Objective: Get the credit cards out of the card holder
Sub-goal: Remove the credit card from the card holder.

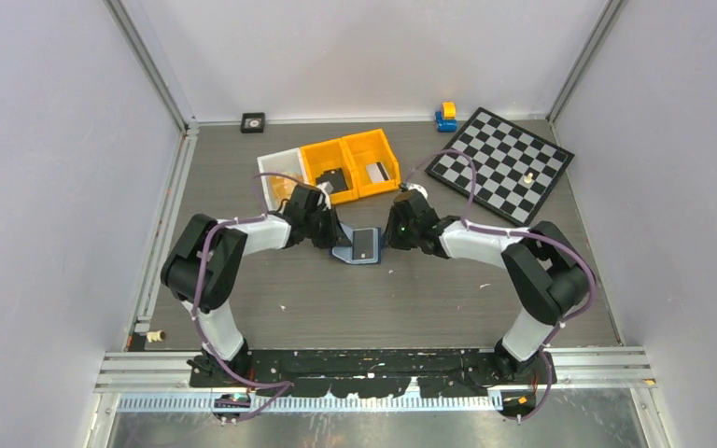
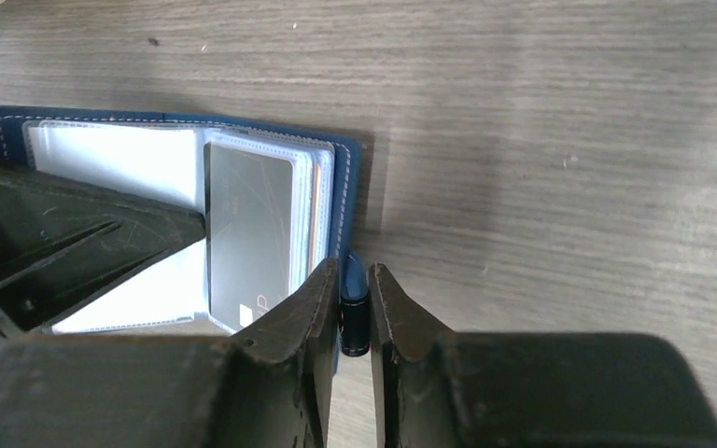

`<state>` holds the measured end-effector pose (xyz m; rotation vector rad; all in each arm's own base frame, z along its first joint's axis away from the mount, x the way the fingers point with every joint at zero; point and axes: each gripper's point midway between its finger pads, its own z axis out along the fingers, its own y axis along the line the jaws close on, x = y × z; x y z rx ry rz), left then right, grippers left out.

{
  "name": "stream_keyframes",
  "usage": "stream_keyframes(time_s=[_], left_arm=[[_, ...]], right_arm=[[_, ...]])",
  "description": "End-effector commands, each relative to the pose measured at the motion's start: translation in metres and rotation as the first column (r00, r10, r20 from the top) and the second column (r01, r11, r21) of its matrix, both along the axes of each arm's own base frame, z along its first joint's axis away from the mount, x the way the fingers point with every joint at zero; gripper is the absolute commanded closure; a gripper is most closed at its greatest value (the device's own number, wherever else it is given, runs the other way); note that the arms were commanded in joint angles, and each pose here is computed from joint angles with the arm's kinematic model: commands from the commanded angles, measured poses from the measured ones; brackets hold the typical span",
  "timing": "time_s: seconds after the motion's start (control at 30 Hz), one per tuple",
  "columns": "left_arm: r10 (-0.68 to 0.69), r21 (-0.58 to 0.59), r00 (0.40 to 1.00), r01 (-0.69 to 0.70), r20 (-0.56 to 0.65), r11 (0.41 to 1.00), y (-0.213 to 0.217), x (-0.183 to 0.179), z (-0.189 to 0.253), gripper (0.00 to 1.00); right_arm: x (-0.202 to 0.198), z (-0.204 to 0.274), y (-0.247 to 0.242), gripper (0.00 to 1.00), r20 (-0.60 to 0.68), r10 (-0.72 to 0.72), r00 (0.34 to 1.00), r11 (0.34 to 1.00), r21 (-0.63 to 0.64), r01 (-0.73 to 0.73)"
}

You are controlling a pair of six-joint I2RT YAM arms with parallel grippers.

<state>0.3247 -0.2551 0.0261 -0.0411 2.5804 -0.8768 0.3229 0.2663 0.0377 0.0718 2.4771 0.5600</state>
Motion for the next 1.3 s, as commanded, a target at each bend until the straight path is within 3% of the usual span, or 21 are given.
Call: stream_keyframes(time_s=[0.0, 0.2, 0.27, 0.33, 0.63, 1.07, 1.17, 1.27], left_arm=[[-0.004, -0.081, 0.996, 0.011, 0.085, 0.997, -0.002, -0.003, 0.027, 1.0], [0.077, -0.248, 0.984, -0.036, 0.159, 0.968, 0.001, -0.001, 0.056, 1.0], [0.084, -0.284, 0.978, -0.027, 0.189, 0.958, -0.001, -0.001, 0.064, 1.0], [0.086, -0.315, 0.976, -0.019, 0.201, 0.949, -0.003, -0.003, 0.07, 1.0], [0.086, -0.432, 0.962, 0.037, 0.261, 0.901, -0.008, -0.006, 0.098, 1.0], [0.11, -0.487, 0.932, 0.078, 0.345, 0.87, -0.003, -0.012, 0.128, 1.0], [0.109, -0.496, 0.927, 0.091, 0.36, 0.864, -0.003, -0.013, 0.133, 1.0], [0.112, -0.498, 0.93, 0.084, 0.351, 0.863, -0.002, -0.013, 0.132, 1.0]], right_arm=[[0.009, 0.054, 0.005, 0.75, 0.164, -0.032, 0.986, 0.99, 0.143, 0.008], [0.008, 0.075, 0.001, 0.5, 0.22, -0.057, 0.974, 0.967, 0.254, 0.0], [0.007, 0.076, 0.002, 0.36, 0.219, -0.051, 0.974, 0.955, 0.295, -0.016], [0.007, 0.076, 0.004, 0.15, 0.211, -0.045, 0.977, 0.946, 0.324, -0.026], [0.005, 0.087, 0.01, 0.12, 0.23, -0.025, 0.973, 0.903, 0.422, -0.076], [0.002, 0.095, 0.013, 0.11, 0.261, -0.018, 0.965, 0.878, 0.467, -0.11], [0.001, 0.101, 0.013, 0.12, 0.281, -0.02, 0.96, 0.864, 0.488, -0.125], [0.0, 0.108, 0.012, 0.23, 0.297, -0.022, 0.955, 0.85, 0.509, -0.138]])
